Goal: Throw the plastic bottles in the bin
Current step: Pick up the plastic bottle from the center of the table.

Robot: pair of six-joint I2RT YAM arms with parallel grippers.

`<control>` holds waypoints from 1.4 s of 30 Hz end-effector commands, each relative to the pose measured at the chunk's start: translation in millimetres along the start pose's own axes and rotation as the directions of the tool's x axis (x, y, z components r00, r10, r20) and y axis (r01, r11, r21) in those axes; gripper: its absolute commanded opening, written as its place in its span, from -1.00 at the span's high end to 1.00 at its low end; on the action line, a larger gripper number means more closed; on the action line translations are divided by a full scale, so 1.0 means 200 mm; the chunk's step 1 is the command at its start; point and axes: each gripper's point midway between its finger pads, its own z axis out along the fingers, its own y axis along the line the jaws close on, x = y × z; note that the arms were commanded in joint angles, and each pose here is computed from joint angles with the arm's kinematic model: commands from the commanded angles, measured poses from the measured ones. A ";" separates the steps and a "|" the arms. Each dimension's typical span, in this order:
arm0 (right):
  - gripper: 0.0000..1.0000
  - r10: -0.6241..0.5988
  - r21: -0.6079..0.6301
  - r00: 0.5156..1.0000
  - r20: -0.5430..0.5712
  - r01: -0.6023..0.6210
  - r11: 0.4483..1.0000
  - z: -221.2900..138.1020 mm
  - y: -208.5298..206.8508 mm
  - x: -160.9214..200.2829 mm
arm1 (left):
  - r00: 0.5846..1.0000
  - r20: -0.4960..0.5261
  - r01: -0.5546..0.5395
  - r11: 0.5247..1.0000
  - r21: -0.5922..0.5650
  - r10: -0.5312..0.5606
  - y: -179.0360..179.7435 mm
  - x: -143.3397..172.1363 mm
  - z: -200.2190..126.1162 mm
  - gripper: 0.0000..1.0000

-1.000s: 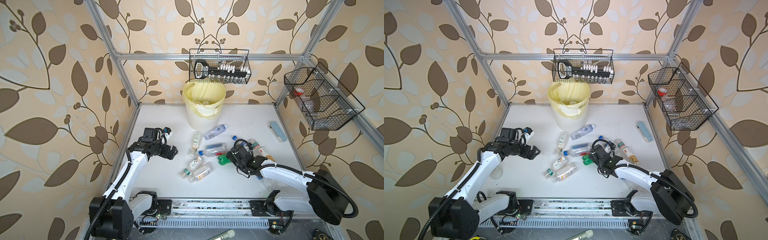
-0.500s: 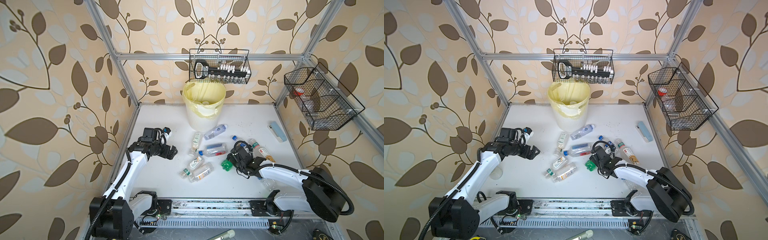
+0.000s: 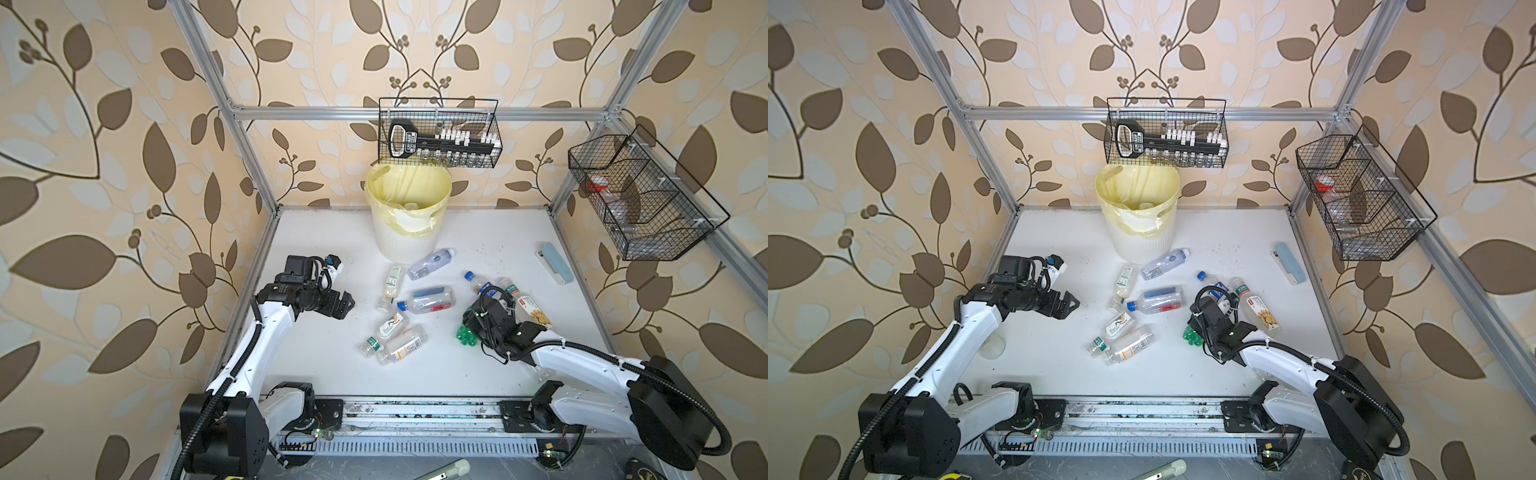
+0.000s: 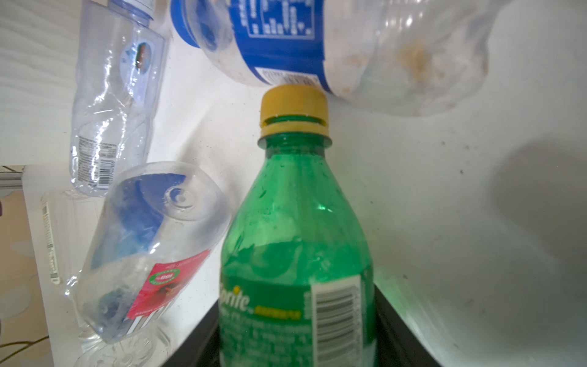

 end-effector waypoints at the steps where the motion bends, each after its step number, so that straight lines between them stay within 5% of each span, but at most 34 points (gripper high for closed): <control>1: -0.12 -0.076 -0.048 0.997 0.004 0.076 0.996 -0.03 0.04 0.01 | 1.000 0.008 0.017 0.999 0.039 -0.017 -0.02 -0.02 -0.03 -0.98; 23: 0.04 -0.295 -0.146 0.955 0.031 0.296 0.944 -0.20 0.21 -0.01 | 0.997 -0.033 0.079 0.995 0.067 -0.076 0.00 0.00 -0.02 -0.98; 42: 0.05 -0.349 -0.279 0.930 0.113 0.367 0.888 -0.43 0.45 -0.12 | 0.994 -0.035 0.107 0.993 0.053 -0.105 0.04 0.00 -0.02 -0.98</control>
